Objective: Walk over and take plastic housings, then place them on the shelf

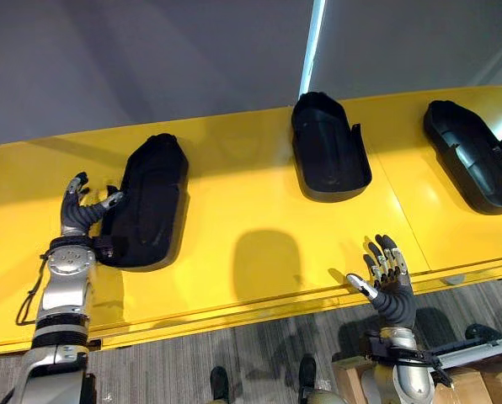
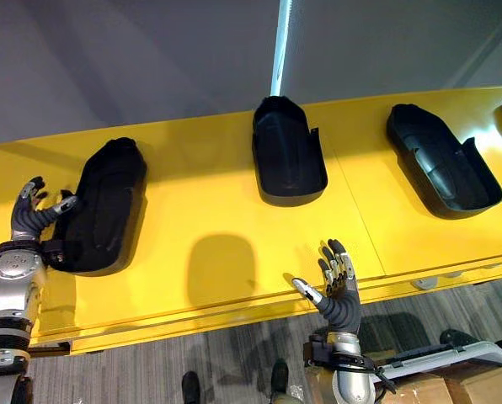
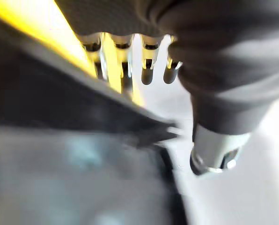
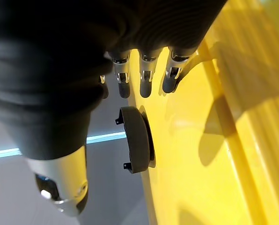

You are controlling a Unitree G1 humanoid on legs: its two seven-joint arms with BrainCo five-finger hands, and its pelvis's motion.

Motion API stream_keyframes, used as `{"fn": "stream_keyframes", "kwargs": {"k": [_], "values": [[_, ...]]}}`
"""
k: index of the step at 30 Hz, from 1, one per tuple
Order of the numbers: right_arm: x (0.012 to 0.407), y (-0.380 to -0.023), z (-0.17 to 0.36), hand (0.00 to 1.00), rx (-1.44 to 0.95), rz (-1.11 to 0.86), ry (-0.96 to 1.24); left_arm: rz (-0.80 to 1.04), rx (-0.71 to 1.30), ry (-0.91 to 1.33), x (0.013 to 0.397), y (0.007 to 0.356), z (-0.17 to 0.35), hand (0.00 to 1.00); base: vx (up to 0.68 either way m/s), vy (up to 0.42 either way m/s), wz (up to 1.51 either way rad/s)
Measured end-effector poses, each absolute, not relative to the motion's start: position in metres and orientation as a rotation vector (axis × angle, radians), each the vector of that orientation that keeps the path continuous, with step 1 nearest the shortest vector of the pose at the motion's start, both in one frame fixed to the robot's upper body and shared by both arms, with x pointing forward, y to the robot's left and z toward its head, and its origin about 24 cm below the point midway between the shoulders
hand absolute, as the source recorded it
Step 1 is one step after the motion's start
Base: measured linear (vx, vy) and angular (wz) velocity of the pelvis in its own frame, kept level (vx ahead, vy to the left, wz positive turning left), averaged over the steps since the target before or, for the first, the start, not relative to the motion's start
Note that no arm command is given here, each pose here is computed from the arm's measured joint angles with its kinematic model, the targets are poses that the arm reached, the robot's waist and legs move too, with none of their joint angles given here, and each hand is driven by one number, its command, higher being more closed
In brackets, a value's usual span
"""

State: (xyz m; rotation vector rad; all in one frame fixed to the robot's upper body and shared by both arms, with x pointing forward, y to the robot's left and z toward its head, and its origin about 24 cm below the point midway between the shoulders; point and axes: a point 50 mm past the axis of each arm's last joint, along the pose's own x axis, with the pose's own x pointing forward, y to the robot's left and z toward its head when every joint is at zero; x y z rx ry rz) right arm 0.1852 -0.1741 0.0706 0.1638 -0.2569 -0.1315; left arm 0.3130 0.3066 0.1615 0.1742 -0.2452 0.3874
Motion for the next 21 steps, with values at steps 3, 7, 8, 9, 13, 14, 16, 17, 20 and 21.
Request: {"fn": "stream_keyframes", "kwargs": {"k": [3,7,8,9,13,14,16,17,20,21], "values": [[0.188,-0.175,0.073,0.00,0.160,-0.128,-0.262,0.335,0.081,-0.375,0.309,0.295,0.184,0.00,0.00,0.007,0.02],[0.190,-0.177,0.074,0.00,0.151,-0.134,-0.266,0.331,0.055,-0.474,0.303,0.292,0.202,0.00,-0.02,0.019,0.12],[0.189,-0.177,0.073,0.00,0.150,-0.134,-0.262,0.355,0.069,-0.478,0.301,0.294,0.203,0.00,-0.02,0.018,0.16],[0.189,-0.177,0.073,0.00,0.150,-0.130,-0.261,0.393,0.108,-0.486,0.299,0.298,0.204,0.00,-0.03,0.021,0.14],[0.188,-0.176,0.072,0.00,0.143,-0.111,-0.256,0.582,0.190,-0.550,0.259,0.294,0.189,1.00,-0.02,0.020,0.13],[0.188,-0.176,0.072,0.00,0.142,-0.110,-0.257,0.592,0.194,-0.546,0.251,0.290,0.182,1.00,-0.01,0.024,0.07],[0.188,-0.177,0.072,0.00,0.140,-0.110,-0.259,0.627,0.198,-0.493,0.219,0.277,0.153,1.00,-0.01,0.014,0.02],[0.187,-0.177,0.072,0.00,0.148,-0.115,-0.258,0.642,0.180,-0.450,0.203,0.269,0.137,1.00,-0.03,0.022,0.03],[0.185,-0.176,0.069,0.00,0.162,-0.119,-0.247,0.626,0.123,-0.345,0.174,0.248,0.110,1.00,-0.04,0.023,0.07],[0.184,-0.175,0.068,0.00,0.169,-0.117,-0.243,0.606,0.105,-0.309,0.164,0.240,0.102,1.00,-0.06,0.033,0.05]]}}
